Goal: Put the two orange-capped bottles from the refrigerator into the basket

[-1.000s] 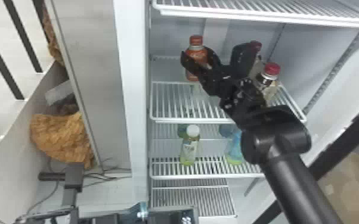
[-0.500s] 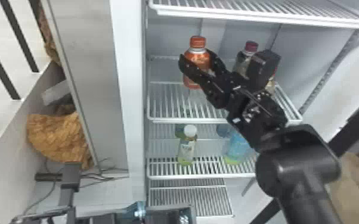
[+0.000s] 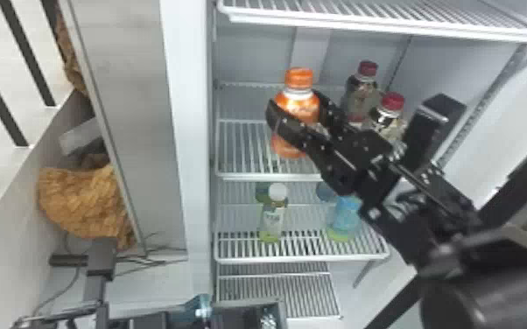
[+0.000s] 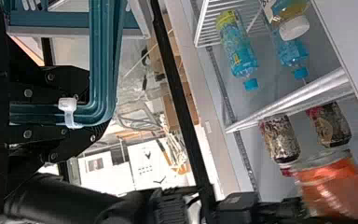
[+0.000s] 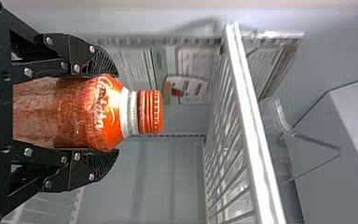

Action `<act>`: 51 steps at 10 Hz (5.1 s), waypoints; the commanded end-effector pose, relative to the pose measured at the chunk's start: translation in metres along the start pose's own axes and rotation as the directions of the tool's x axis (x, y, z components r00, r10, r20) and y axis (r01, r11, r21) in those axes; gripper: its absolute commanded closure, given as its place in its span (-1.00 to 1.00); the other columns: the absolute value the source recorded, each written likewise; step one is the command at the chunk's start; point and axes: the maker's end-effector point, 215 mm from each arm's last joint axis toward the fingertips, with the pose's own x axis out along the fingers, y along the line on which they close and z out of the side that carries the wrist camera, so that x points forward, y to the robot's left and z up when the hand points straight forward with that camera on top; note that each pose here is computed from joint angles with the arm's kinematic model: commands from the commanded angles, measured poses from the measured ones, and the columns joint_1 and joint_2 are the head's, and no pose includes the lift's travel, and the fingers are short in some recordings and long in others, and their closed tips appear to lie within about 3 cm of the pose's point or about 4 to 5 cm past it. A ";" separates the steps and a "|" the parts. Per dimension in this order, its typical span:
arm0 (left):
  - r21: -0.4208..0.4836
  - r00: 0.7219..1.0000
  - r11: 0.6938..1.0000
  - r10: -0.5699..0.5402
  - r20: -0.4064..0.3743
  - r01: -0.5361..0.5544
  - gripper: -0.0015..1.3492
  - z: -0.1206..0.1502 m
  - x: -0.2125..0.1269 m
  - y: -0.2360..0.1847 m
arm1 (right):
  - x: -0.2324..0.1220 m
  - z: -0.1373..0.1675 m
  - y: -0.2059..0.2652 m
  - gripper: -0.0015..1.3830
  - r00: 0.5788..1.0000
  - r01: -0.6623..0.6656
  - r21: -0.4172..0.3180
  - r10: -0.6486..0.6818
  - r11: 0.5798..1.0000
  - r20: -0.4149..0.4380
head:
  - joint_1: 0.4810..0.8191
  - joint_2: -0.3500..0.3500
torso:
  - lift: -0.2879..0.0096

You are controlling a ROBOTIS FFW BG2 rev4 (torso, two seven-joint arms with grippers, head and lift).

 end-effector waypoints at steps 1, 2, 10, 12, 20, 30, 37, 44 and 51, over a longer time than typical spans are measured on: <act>-0.003 1.000 1.000 -0.001 0.000 0.001 0.79 -0.001 0.000 0.000 | -0.034 0.009 0.022 0.29 1.000 -0.023 0.035 0.024 0.999 -0.021 | 0.27 -0.43 | 0.67; -0.002 1.000 1.000 0.000 0.006 0.000 0.79 0.001 -0.001 0.001 | -0.054 0.012 0.036 0.29 0.998 -0.043 0.050 0.045 0.998 -0.043 | 0.27 -0.45 | 0.67; 0.003 1.000 1.000 0.003 0.025 -0.003 0.79 0.008 -0.006 0.003 | -0.145 -0.044 0.088 0.29 0.948 -0.070 0.214 0.131 0.974 -0.290 | 0.27 -0.54 | 0.67; 0.004 1.000 1.000 0.009 0.024 -0.009 0.79 0.007 -0.007 0.005 | -0.165 -0.054 0.103 0.29 0.917 -0.096 0.250 0.183 0.963 -0.355 | 0.27 -0.54 | 0.67; 0.004 0.999 1.000 0.024 0.025 -0.024 0.79 0.007 -0.008 0.010 | -0.185 -0.108 0.139 0.29 0.774 -0.280 0.413 0.458 0.867 -0.436 | 0.27 -0.44 | 0.67; 0.033 0.999 0.999 0.004 0.039 -0.005 0.79 0.022 0.000 0.003 | -0.219 -0.182 0.162 0.29 0.628 -0.194 0.601 0.569 0.775 -0.531 | 0.27 -0.48 | 0.67; 0.033 0.999 0.999 -0.032 0.008 0.032 0.79 0.016 0.011 -0.008 | -0.194 -0.216 0.166 0.26 0.573 -0.224 0.667 0.650 0.711 -0.500 | 0.27 -0.43 | 0.67; 0.025 0.999 0.999 -0.028 0.018 0.027 0.79 0.017 0.007 -0.004 | -0.191 -0.203 0.139 -0.71 0.635 -0.226 0.595 0.580 0.771 -0.510 | 0.27 -0.43 | 0.67; 0.024 0.999 0.999 -0.025 0.024 0.025 0.79 0.018 0.005 -0.003 | -0.186 -0.157 -0.052 -0.58 0.887 0.063 0.121 0.000 0.991 -0.461 | 0.27 -1.00 | 0.67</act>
